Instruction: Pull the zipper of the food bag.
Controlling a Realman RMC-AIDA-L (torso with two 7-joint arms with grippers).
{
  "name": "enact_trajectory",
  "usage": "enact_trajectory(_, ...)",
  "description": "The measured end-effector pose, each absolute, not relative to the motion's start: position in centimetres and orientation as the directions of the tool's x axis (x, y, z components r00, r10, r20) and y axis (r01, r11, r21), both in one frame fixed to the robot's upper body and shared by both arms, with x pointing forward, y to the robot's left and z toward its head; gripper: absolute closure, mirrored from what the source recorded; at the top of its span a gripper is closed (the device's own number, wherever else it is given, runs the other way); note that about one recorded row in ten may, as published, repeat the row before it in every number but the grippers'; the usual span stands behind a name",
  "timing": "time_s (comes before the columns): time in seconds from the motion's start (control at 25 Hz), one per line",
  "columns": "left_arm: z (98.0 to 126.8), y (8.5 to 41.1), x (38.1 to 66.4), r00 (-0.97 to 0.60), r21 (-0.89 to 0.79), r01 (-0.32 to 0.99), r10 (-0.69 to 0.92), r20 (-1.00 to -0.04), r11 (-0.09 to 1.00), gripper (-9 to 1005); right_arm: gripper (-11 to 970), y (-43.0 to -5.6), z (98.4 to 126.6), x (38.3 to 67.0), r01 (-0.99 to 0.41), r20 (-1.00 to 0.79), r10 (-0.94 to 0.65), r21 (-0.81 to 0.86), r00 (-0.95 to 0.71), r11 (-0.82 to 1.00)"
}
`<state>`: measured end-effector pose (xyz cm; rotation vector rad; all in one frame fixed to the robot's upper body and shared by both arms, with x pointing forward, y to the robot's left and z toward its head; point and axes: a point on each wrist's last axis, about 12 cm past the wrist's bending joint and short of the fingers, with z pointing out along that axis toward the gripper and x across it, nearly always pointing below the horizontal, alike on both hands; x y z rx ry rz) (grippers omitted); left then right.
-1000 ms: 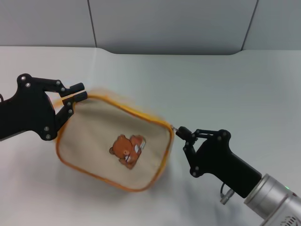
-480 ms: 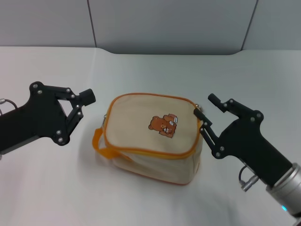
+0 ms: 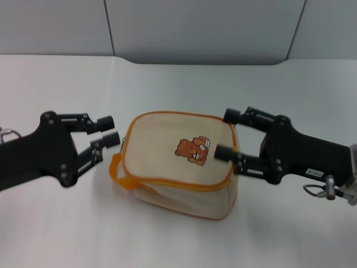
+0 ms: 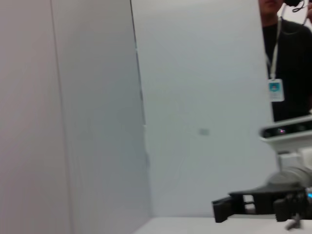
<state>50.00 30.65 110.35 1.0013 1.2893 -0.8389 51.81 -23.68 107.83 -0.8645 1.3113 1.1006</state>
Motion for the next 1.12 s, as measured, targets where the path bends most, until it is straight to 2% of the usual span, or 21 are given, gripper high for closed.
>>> enact_trajectory(0.16,110.2,30.9,49.2,0.066,0.075,0.945,0.04,-0.997,0.317,795,116,-23.4,110.2,52.8,-0.985,-0.986,0.0,0.164,-0.164,0.054)
enact_trajectory(0.44,108.3,31.5,46.5,-0.03,-0.008,0.955,0.069,-0.997,0.295,524,115,-23.3,111.1,53.3,-0.983,-0.981,-0.08,0.18,-0.178,-0.018)
enact_trajectory(0.72,107.6,31.9,45.1,-0.025,-0.002,0.952,0.072,-0.997,0.306,293,114,-23.3,110.9,53.2,-0.984,-0.981,-0.079,0.179,-0.178,-0.003)
enact_trajectory(0.96,107.4,31.9,45.0,-0.024,0.002,0.95,0.077,-0.997,0.313,175,114,-23.4,110.9,53.1,-0.982,-0.98,-0.072,0.187,-0.187,0.003)
enact_trajectory(1.12,107.4,31.9,45.0,-0.024,0.001,0.949,0.077,-0.997,0.315,175,114,-23.5,110.8,53.0,-0.981,-0.979,-0.072,0.191,-0.191,0.006)
